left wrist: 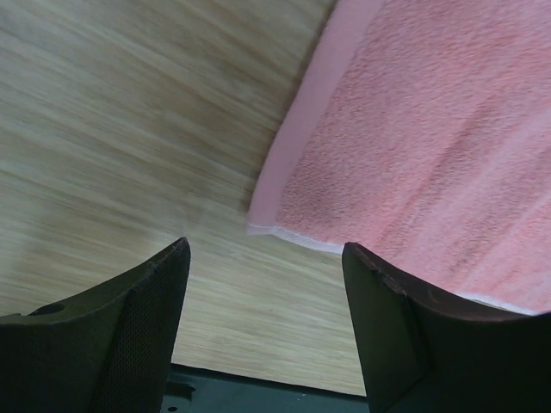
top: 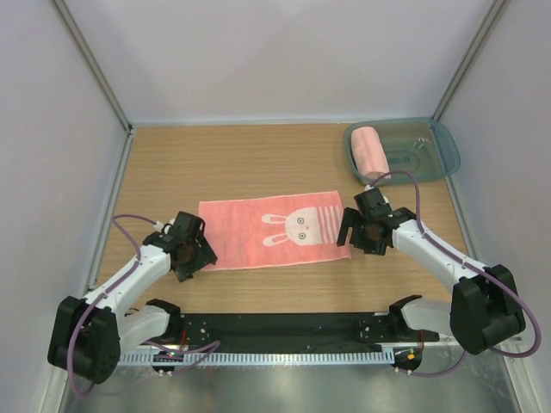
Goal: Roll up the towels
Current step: Flatten the towel
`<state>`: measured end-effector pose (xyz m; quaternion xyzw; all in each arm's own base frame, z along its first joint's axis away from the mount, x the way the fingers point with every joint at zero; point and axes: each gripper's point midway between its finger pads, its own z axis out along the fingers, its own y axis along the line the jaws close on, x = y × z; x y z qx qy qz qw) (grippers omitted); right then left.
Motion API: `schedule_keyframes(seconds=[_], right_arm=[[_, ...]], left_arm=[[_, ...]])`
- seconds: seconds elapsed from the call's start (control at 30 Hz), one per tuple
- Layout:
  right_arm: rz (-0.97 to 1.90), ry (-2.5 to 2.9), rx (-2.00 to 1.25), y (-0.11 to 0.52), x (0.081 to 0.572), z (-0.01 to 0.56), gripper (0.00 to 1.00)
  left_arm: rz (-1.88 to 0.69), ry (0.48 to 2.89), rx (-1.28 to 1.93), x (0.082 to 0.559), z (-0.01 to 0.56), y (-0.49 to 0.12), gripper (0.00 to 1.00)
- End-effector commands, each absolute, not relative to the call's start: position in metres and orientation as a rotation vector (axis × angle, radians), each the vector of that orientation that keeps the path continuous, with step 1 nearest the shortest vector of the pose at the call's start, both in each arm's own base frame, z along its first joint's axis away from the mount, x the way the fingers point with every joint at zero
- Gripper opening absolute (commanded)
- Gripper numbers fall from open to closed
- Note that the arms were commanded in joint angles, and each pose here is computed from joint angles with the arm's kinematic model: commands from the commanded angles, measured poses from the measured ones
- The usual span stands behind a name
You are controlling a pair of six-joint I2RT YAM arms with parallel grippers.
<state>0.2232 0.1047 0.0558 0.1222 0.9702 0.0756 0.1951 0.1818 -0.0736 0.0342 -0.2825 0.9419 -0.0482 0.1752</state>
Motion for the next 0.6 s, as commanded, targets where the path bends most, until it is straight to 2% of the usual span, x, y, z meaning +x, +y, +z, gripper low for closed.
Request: schedule_keyframes(seconds=[0.0,0.13,0.17,0.3,0.43,0.5,0.57], right_arm=[[0.255,2.679,0.314,0.111,0.232,0.069,0.87],[0.25,2.68,0.305,0.11,0.231,0.069,0.87],[0.245,2.686,0.303,0.109,0.23,0.068,0.87],[0.234,2.69,0.301,0.108,0.229,0.068,0.87],[0.24,2.693,0.304,0.109,0.229,0.068,0.87],[0.235,2.692,0.312,0.108,0.228,0.066,0.87],[0.237,2.696,0.326,0.108,0.228,0.062,0.87]], left_arm=[[-0.142,2.607,-0.844,0.191,0.026,-0.073,0.72],[-0.14,2.599,-0.848,0.193,0.021,-0.072,0.69],[-0.137,2.595,-0.848,0.193,0.019,-0.072,0.65],[-0.124,2.582,-0.847,0.196,0.015,-0.07,0.6],[-0.136,2.589,-0.844,0.199,0.011,-0.073,0.5],[-0.153,2.59,-0.837,0.2,0.011,-0.075,0.41],[-0.159,2.595,-0.831,0.201,0.009,-0.076,0.26]])
